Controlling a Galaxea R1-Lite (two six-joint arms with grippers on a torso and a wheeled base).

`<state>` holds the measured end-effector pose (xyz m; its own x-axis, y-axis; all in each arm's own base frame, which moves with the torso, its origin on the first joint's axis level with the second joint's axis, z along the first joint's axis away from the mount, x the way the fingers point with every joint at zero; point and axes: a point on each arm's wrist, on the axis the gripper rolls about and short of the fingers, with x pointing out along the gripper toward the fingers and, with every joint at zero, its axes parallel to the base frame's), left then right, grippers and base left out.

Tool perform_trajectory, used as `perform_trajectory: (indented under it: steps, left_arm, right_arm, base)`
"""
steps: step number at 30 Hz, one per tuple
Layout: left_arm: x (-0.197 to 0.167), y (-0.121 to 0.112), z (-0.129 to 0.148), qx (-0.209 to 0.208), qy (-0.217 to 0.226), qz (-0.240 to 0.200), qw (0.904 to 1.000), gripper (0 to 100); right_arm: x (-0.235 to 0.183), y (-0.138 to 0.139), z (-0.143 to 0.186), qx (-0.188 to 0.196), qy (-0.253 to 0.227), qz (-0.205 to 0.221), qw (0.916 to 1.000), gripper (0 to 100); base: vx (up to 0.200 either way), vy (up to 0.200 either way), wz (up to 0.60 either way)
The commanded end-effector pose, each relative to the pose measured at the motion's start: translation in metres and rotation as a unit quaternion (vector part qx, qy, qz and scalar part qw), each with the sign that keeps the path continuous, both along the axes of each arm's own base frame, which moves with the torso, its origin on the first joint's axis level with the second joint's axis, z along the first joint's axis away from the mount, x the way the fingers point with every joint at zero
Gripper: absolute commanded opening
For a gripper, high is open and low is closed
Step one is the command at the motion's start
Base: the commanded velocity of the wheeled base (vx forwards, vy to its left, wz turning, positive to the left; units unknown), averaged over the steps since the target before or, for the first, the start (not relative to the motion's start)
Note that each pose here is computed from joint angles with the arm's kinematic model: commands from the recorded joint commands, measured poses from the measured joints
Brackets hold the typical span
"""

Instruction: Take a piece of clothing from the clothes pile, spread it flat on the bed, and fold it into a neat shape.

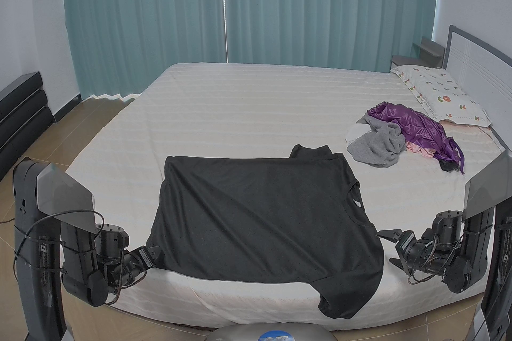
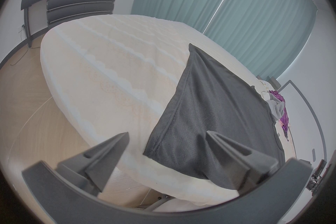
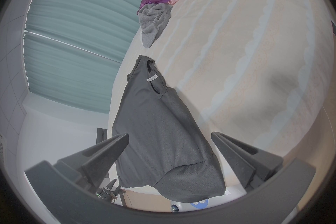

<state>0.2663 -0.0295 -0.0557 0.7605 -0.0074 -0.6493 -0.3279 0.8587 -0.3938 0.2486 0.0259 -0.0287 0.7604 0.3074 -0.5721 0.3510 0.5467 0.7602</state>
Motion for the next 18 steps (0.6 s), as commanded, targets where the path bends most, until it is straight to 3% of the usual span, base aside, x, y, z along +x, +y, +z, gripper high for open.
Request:
perform_trajectory:
  steps: [1,18]
  left_arm:
    - [0.0,0.001,-0.004,0.001,0.006,0.003,1.0,0]
    - [-0.021,0.016,0.001,0.008,0.035,0.026,0.999,0]
  right_arm:
    - [0.001,0.001,0.0,0.0,-0.006,0.001,1.0,100]
    - [0.001,0.001,0.0,0.001,-0.006,0.001,1.0,100]
  base:
    - [0.0,0.0,0.0]
    - [0.0,0.0,0.0]
